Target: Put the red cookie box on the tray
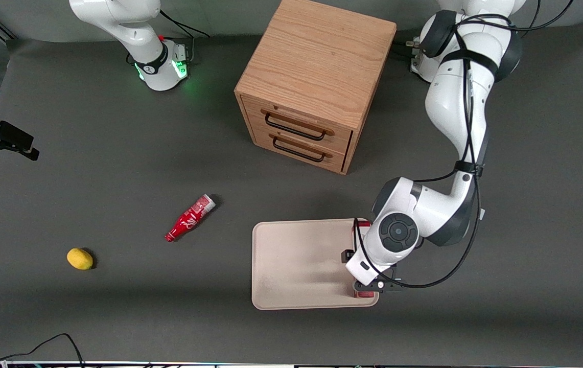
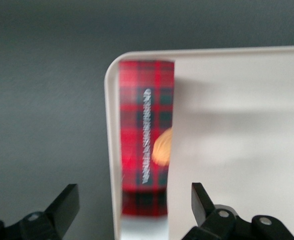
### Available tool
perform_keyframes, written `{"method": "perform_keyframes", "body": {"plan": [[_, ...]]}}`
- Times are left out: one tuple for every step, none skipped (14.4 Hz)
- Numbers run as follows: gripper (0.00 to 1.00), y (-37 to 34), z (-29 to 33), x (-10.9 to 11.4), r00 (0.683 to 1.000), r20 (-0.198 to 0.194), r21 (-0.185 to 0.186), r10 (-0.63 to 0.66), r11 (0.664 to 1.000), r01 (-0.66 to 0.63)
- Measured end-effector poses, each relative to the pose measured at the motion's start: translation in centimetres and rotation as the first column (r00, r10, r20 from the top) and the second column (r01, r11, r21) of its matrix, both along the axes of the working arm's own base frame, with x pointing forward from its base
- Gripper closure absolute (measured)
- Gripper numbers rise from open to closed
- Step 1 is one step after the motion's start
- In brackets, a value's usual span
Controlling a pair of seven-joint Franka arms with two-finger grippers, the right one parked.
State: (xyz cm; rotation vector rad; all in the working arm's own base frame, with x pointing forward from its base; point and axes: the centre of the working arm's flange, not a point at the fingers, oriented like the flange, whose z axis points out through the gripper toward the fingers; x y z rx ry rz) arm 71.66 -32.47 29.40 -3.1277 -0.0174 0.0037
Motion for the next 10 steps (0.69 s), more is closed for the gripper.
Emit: {"method": "perform_keyframes", "body": {"plan": [[0.00,0.4,2.1,-0.3,1.000,-0.020,0.015,-0.004,1.000,0.004],[0.00,1.0,4.3,-0.7,0.999,-0.038,0.027,-0.018,0.999,0.019],[0.00,1.8,6.6,-1.0,0.998,-0.053,0.033,-0.036,0.999,0.038],[0.00,3.1,8.8,-1.0,0.997,-0.060,0.024,-0.053,0.998,0.055],[0.00,4.6,10.9,-0.8,0.996,-0.056,0.004,-0.072,0.997,0.073],[0.00,6.6,12.9,-0.6,0.994,-0.051,-0.010,-0.092,0.996,0.092],[0.00,8.8,14.4,-0.5,0.992,-0.050,-0.014,-0.113,0.994,0.112],[0.00,11.1,15.2,-0.5,0.990,-0.055,-0.013,-0.132,0.991,0.131],[0.00,13.4,15.6,-0.7,0.987,-0.065,-0.008,-0.148,0.989,0.148],[0.00,15.8,15.8,-1.0,0.983,-0.080,0.001,-0.163,0.987,0.163]]}}
